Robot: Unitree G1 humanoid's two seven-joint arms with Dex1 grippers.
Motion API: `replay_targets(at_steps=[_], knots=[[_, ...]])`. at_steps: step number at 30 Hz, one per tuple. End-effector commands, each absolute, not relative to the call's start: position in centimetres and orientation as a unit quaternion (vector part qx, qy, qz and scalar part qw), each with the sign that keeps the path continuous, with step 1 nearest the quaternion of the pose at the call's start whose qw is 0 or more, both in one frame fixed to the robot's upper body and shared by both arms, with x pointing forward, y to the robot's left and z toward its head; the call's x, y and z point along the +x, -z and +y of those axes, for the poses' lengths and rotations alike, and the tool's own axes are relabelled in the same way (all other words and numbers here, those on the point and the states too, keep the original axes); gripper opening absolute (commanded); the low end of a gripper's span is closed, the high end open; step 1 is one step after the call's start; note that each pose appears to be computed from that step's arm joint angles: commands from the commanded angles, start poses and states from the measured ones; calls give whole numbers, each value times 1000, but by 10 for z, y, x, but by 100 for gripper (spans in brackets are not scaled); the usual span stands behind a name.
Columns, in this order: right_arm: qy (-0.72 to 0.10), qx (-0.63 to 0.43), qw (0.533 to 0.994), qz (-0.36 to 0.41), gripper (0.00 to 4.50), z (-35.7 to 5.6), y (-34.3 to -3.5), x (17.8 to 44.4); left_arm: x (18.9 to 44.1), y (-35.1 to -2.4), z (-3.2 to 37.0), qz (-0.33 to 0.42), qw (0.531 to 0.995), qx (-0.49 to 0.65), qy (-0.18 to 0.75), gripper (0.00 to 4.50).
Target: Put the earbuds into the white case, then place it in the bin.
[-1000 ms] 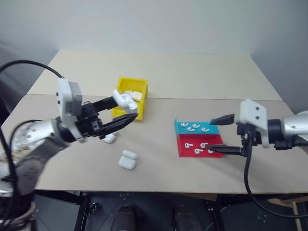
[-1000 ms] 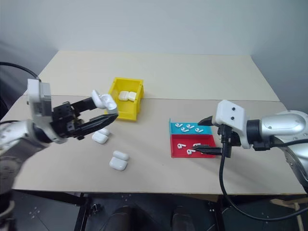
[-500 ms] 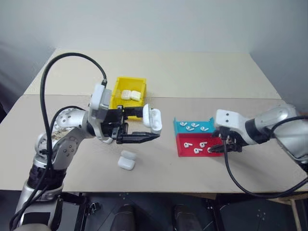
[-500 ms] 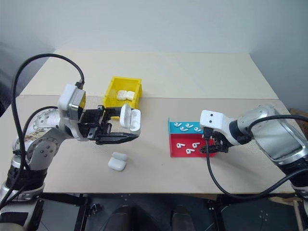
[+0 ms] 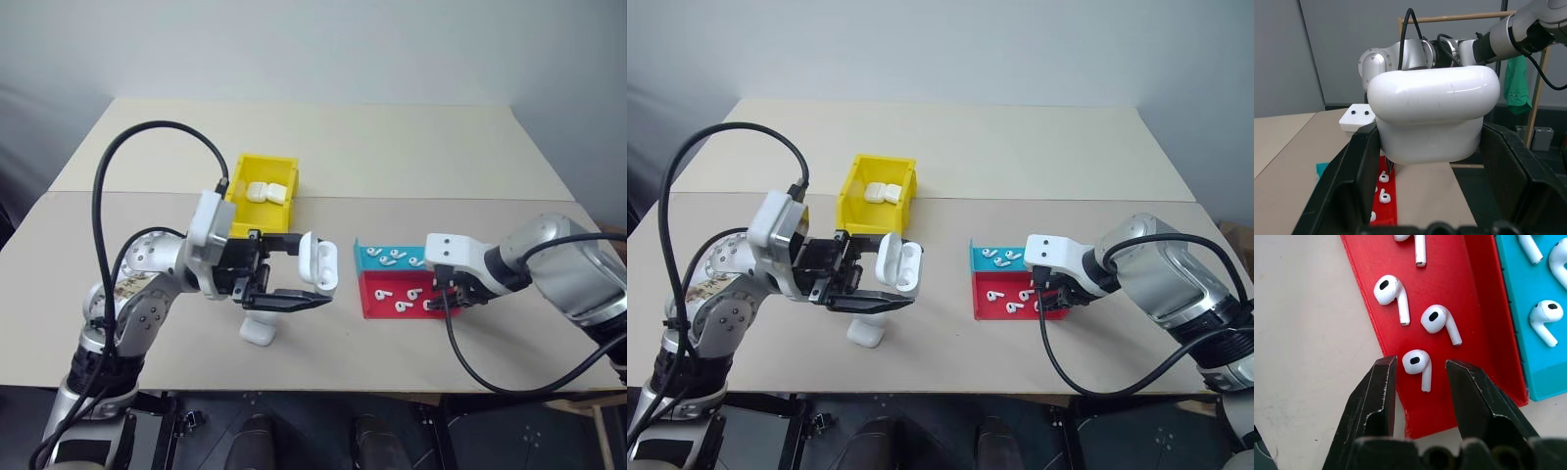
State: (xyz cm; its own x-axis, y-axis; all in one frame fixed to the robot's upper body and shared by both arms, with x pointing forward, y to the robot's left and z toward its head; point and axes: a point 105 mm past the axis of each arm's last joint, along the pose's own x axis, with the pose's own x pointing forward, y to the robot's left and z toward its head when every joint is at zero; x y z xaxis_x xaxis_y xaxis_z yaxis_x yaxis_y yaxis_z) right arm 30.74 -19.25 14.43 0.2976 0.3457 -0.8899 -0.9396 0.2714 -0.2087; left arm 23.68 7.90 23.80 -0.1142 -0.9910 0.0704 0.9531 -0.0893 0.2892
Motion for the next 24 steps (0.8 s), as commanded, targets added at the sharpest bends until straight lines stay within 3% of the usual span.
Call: replay_targets(at_steps=[1, 24], knots=[[-461, -403, 697, 372, 201, -192, -145, 308, 229, -246, 78, -158, 654, 85, 735, 281], [-471, -419, 677, 381, 201, -195, -124, 311, 226, -247, 80, -154, 662, 91, 728, 281]])
